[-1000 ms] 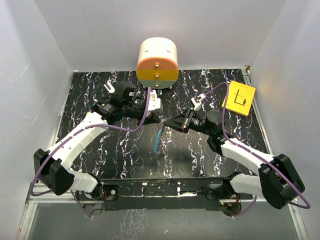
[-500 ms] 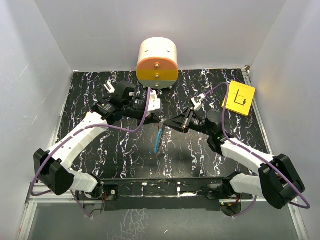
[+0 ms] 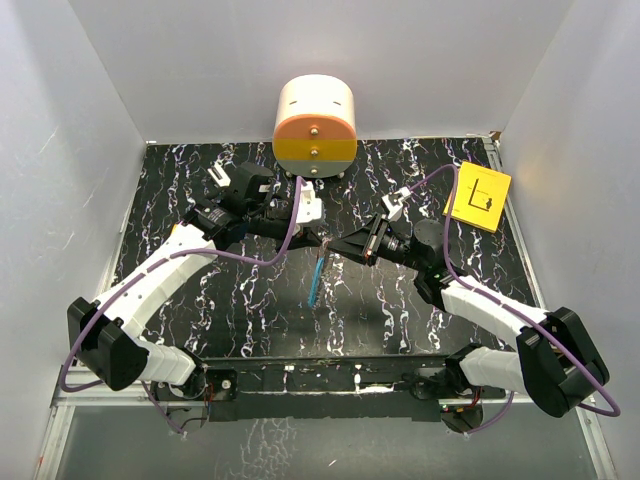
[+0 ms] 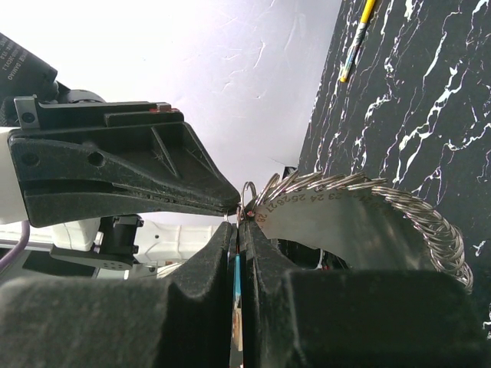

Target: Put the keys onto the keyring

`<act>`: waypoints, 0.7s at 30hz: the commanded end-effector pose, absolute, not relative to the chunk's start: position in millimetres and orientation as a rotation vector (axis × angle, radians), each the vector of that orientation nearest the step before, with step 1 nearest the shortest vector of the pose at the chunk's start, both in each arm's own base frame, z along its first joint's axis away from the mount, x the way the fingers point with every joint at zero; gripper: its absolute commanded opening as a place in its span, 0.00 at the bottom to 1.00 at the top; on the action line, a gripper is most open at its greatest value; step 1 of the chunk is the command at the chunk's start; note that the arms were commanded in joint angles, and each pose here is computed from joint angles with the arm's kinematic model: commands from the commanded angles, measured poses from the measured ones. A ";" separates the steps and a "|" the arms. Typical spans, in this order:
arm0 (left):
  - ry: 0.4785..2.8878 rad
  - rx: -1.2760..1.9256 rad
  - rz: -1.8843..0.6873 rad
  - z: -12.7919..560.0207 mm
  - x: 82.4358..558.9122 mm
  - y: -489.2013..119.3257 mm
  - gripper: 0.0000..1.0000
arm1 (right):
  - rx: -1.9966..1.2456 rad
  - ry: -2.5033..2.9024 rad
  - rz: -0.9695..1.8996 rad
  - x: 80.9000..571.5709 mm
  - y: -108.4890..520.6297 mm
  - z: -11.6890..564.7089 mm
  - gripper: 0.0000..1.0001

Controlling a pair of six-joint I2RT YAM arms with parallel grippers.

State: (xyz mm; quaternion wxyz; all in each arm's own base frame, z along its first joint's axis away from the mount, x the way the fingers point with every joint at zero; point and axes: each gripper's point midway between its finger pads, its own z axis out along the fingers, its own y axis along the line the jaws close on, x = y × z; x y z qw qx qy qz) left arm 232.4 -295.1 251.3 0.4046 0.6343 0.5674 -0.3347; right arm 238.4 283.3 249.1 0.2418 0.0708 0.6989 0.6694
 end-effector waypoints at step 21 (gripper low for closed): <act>1.312 1.612 -0.811 271.2 229.0 -297.1 0.00 | 0.097 1.818 1.900 227.3 285.8 274.0 0.08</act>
